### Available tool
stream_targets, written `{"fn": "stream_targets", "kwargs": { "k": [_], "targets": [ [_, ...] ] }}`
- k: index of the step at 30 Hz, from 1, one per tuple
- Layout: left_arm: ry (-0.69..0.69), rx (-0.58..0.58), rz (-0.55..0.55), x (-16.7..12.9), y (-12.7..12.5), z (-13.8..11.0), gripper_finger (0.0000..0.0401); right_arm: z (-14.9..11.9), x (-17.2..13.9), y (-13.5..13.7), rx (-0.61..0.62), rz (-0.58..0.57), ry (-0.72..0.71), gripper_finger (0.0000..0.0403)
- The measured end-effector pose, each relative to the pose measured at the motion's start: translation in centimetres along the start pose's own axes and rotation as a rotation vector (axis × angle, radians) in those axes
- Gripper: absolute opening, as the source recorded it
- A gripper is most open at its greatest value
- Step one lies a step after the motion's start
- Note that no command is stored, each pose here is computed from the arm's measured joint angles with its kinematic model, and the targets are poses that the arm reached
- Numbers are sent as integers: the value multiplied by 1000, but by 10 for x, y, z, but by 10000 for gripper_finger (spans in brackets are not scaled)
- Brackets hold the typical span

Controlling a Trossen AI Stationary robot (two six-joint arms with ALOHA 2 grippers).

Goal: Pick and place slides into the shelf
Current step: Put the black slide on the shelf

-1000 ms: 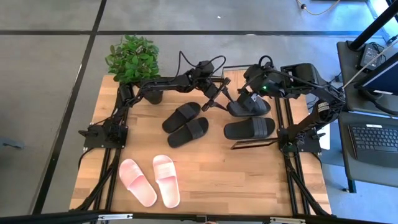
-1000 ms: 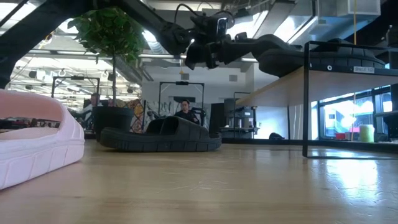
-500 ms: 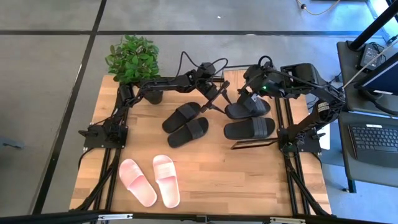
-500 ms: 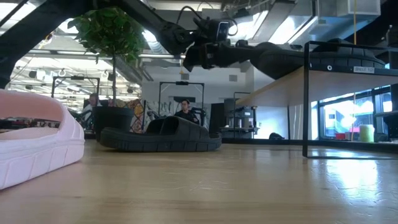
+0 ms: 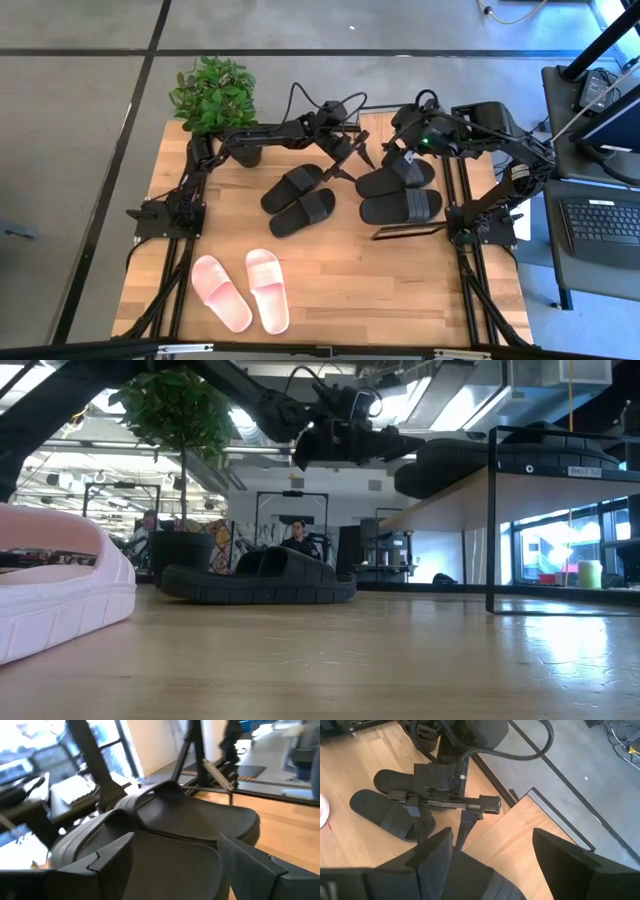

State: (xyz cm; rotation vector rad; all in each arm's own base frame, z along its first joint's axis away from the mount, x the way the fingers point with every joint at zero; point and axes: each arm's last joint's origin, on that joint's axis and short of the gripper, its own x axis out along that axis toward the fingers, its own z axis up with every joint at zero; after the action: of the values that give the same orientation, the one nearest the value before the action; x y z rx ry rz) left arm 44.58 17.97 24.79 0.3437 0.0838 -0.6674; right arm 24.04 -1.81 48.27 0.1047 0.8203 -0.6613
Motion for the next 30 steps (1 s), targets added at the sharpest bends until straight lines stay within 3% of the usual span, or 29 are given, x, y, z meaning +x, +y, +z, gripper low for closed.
{"fn": "stream_targets", "kwargs": {
  "k": [4, 11, 13, 16, 19, 22, 27, 30],
  "targets": [
    [88, -140, 112, -11, 1, 13, 274, 0, 0, 0, 0, 0, 0, 275],
    [313, -325, 506, -42, -3, 57, 273, 0, 0, -1, 4, -1, 0, 275],
    [347, -390, 575, -47, -8, 69, 273, 1, 1, -3, 9, -8, 2, 275],
    [391, -495, 577, -59, -23, 87, 273, 2, 3, -8, -15, -9, 9, 275],
    [390, -558, 537, -74, -39, 112, 273, 3, 4, -16, -35, 71, 42, 275],
    [393, -563, 537, -89, -55, 137, 273, 4, 6, -26, -82, 125, 63, 275],
    [409, -601, 635, -111, -84, 175, 273, 8, 16, -48, -140, 85, 78, 275],
    [453, -624, 711, -115, -99, 188, 273, 7, 28, -61, -208, 121, 119, 275]
  ]
}}
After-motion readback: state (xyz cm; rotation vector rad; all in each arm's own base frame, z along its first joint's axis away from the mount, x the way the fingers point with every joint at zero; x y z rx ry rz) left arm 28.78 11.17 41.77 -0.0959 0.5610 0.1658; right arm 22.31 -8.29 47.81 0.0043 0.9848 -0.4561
